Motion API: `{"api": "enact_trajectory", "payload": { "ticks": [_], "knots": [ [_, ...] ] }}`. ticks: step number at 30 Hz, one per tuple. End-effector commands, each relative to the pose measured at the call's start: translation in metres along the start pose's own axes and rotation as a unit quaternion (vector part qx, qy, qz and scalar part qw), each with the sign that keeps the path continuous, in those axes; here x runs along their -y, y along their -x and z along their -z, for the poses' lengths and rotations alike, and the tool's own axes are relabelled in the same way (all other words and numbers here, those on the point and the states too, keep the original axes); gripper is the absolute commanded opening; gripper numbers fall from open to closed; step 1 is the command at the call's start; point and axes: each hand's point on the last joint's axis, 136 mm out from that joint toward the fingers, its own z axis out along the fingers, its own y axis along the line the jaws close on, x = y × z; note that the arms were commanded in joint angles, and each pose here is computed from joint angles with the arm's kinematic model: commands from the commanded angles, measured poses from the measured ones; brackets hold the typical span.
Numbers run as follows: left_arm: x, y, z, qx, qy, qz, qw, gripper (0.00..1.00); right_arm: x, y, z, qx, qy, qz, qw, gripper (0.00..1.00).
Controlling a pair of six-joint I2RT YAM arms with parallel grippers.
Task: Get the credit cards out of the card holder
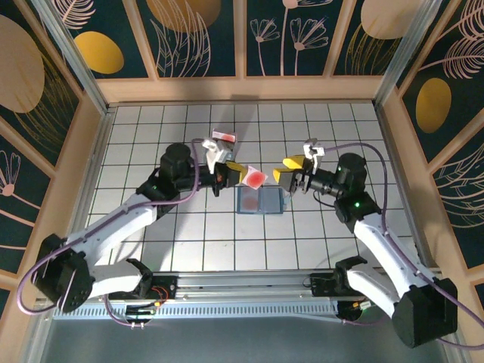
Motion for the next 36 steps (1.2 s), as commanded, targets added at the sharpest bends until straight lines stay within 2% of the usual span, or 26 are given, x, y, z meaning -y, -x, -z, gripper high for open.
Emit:
{"api": "enact_trajectory", "payload": {
  "ticks": [1, 7, 13, 19, 22, 25, 29, 30, 31, 32, 34, 36],
  "knots": [
    [0.001, 0.048, 0.017, 0.128, 0.021, 0.033, 0.991, 0.0, -0.02, 0.019, 0.003, 0.075, 0.062, -0.017, 0.995, 0.72],
    [0.008, 0.056, 0.027, 0.172, 0.0, 0.068, 0.983, 0.0, -0.047, 0.016, -0.009, 0.09, 0.158, -0.018, 0.983, 0.72],
    [0.01, 0.058, 0.028, 0.183, -0.011, 0.084, 0.979, 0.0, -0.063, 0.015, -0.03, 0.072, 0.22, -0.017, 0.973, 0.65],
    [0.007, 0.053, 0.026, 0.179, -0.01, 0.094, 0.979, 0.0, -0.067, 0.023, -0.037, 0.07, 0.249, -0.021, 0.966, 0.41],
    [0.006, 0.051, 0.023, 0.176, -0.015, 0.101, 0.979, 0.0, -0.068, 0.024, -0.041, 0.065, 0.253, -0.021, 0.965, 0.23],
    [0.003, 0.05, 0.02, 0.174, -0.017, 0.105, 0.979, 0.0, -0.067, 0.024, -0.044, 0.058, 0.249, -0.022, 0.966, 0.0],
    [0.002, 0.051, 0.014, 0.16, -0.012, 0.097, 0.982, 0.0, -0.06, 0.018, -0.052, 0.038, 0.217, -0.016, 0.975, 0.0],
    [0.001, 0.052, 0.012, 0.15, -0.007, 0.089, 0.985, 0.11, -0.057, 0.017, -0.055, 0.033, 0.202, -0.012, 0.979, 0.0],
    [-0.001, 0.052, 0.01, 0.135, 0.006, 0.073, 0.988, 0.3, -0.052, 0.013, -0.058, 0.02, 0.181, -0.009, 0.983, 0.0],
    [-0.003, 0.053, 0.008, 0.119, 0.019, 0.052, 0.991, 0.44, -0.046, 0.011, -0.061, 0.006, 0.156, -0.002, 0.988, 0.0],
    [-0.009, 0.059, 0.007, 0.09, 0.054, 0.011, 0.994, 0.58, -0.036, 0.003, -0.065, -0.026, 0.112, 0.012, 0.993, 0.0],
    [-0.012, 0.063, 0.006, 0.056, 0.075, -0.03, 0.995, 0.64, -0.03, -0.005, -0.064, -0.057, 0.086, 0.022, 0.994, 0.0]
  ]
}}
